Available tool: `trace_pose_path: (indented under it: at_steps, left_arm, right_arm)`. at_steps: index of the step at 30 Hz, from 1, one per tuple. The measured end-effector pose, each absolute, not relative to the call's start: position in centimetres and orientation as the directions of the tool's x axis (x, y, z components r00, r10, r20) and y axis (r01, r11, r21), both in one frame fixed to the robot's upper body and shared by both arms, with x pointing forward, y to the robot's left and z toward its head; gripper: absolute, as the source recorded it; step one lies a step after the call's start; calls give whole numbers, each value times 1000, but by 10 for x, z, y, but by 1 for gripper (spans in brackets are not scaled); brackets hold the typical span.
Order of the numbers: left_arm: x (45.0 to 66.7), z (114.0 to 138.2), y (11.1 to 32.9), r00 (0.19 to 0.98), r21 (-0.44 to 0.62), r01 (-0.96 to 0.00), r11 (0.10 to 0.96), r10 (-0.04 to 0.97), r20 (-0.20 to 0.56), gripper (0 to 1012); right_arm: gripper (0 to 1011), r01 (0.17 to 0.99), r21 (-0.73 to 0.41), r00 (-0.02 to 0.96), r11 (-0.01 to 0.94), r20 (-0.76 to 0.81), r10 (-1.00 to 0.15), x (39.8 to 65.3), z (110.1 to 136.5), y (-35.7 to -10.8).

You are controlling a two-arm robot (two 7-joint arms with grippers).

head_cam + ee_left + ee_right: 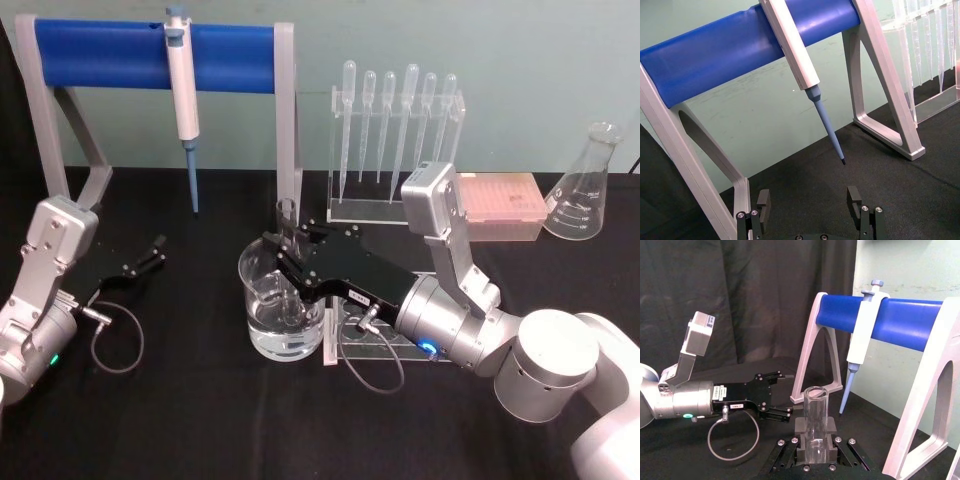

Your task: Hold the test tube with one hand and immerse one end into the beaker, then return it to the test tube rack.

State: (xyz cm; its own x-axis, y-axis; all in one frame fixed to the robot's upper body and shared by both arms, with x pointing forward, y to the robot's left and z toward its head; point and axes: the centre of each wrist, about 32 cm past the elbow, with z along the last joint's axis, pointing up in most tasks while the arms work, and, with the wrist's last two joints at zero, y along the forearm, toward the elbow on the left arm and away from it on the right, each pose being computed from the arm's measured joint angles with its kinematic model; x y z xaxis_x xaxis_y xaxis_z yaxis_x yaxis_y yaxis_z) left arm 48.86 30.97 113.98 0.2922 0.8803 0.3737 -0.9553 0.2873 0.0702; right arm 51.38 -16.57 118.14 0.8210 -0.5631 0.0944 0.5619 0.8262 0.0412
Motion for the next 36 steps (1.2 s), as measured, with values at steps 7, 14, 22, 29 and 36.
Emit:
trace_pose_path:
  at_steps: [7,14,22,29,36]
  left_arm:
    - [489,1140,310,292,70,-955,287,880,374,1000]
    - [489,1140,310,292,70,-955,287,880,374,1000]
    - [489,1140,310,292,70,-955,287,880,374,1000]
    - [489,1140,310,292,70,-955,287,880,374,1000]
    - [489,1140,310,292,70,-955,287,880,374,1000]
  right_arm:
    - [225,562,41,821,826,94,-563,514,1181,-166]
    - [225,562,41,821,826,94,-563,514,1181,-166]
    - [225,562,41,821,826,94,-563,514,1181,-166]
    - [225,562,41,821,826,94,-563,514,1181,-166]
    - [225,562,41,821,826,94,-563,514,1181,-166]
